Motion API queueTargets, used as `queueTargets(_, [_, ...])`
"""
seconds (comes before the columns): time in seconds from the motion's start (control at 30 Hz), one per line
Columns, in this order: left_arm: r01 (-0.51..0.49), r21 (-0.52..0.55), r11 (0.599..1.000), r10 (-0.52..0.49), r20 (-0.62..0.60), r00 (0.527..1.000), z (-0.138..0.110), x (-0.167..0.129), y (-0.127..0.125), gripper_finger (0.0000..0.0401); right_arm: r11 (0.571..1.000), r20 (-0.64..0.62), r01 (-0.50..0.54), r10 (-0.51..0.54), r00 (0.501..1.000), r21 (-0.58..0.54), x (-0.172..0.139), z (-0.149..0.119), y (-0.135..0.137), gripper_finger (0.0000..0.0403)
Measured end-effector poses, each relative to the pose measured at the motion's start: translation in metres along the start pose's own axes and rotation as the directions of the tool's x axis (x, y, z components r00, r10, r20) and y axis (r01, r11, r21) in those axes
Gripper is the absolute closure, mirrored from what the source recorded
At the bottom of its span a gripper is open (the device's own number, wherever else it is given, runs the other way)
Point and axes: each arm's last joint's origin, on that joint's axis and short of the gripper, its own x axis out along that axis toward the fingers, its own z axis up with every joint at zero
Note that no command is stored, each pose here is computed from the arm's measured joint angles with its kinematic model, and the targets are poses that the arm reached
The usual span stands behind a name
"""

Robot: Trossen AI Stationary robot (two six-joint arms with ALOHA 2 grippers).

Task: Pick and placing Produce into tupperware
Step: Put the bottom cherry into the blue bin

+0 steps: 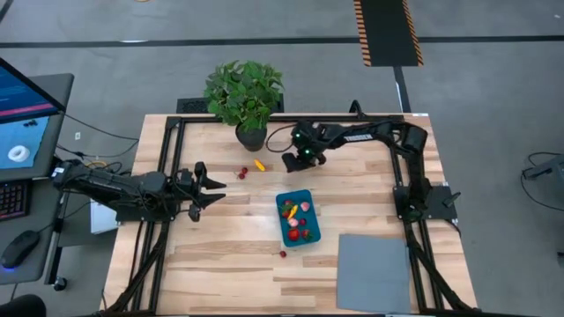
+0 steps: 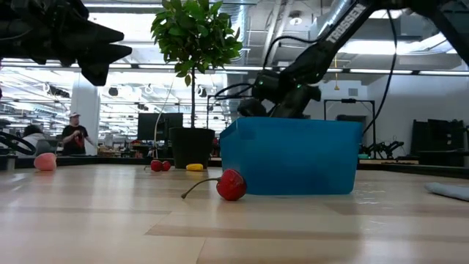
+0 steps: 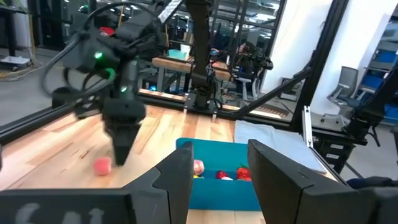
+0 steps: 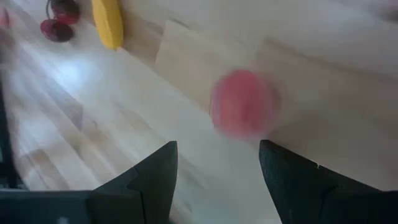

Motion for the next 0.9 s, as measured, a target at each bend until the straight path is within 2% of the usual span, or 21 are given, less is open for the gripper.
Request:
queueTargets(0.13, [0.018, -0.012, 1.000, -0.018, -0.003, 1.000, 0.000, 0.000, -0.002, 0.0260, 0.999, 0.026, -0.018, 0.019, 0.999, -0.037, 0.001, 0.007, 0.010, 0.0154])
queueTargets(0.43, [0.044, -0.010, 0.999, -0.044, -0.009, 0.999, -0.001, -0.001, -0.005, 0.0260, 1.000, 0.040, -0.016, 0.017, 0.999, -0.021, -0.007, 0.016, 0.010, 0.0154])
queueTargets(0.57, [0.044, -0.007, 0.999, -0.044, -0.010, 0.999, -0.001, -0.001, -0.005, 0.0260, 0.997, 0.061, -0.029, 0.033, 0.998, -0.066, -0.009, 0.020, 0.014, 0.0154])
queueTargets(0.67, [0.042, -0.005, 0.999, -0.042, -0.015, 0.999, -0.002, -0.001, -0.005, 0.0260, 0.980, 0.097, -0.057, 0.077, 0.992, -0.193, -0.011, 0.024, 0.027, 0.0154])
queueTargets(0.8, [0.035, 0.000, 0.999, -0.035, -0.038, 0.999, -0.004, -0.001, -0.004, 0.0260, 0.899, 0.106, -0.051, 0.107, 0.989, -0.435, -0.009, 0.018, 0.055, 0.0154])
queueTargets(0.9, [0.032, 0.000, 0.999, -0.032, -0.037, 0.999, -0.004, -0.001, -0.004, 0.0260, 0.859, 0.147, 0.003, 0.084, 0.986, -0.511, -0.005, 0.011, 0.073, 0.0154])
